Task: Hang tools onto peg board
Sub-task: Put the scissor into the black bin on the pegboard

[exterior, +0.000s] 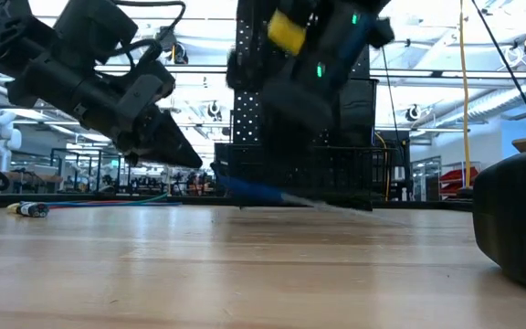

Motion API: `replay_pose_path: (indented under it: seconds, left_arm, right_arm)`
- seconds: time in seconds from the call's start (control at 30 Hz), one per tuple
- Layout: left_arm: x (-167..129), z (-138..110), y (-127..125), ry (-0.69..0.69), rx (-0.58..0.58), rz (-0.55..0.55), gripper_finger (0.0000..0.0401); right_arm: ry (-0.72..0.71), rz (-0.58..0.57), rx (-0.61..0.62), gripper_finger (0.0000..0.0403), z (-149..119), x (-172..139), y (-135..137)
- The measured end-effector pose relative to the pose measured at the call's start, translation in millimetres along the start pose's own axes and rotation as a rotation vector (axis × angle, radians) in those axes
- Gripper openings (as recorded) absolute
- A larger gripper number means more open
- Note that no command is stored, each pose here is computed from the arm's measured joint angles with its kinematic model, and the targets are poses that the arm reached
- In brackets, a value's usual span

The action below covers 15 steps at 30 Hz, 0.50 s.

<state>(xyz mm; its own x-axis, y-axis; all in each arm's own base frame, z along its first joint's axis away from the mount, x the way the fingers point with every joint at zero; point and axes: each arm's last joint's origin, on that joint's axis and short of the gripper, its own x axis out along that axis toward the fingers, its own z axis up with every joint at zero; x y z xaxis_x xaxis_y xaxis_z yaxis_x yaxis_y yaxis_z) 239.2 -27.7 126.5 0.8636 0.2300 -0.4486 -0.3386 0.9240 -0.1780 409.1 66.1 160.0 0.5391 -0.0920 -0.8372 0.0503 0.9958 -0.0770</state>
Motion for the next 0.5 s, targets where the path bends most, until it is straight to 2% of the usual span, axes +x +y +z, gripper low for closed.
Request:
replay_pose_path:
  seconds: [0.3, 0.5]
  left_arm:
    - [-21.9, 26.4, -1.4, -0.204, 0.005, -0.060, 0.0000]
    - [-35.3, 37.6, 2.2, -0.259, -0.010, 0.009, 0.0000]
  right_arm:
    - [-0.086, -0.004, -0.016, 0.0085, 12.2, -38.9, 4.4]
    - [-0.094, -0.034, -0.048, 0.0032, 11.6, -67.7, 11.3]
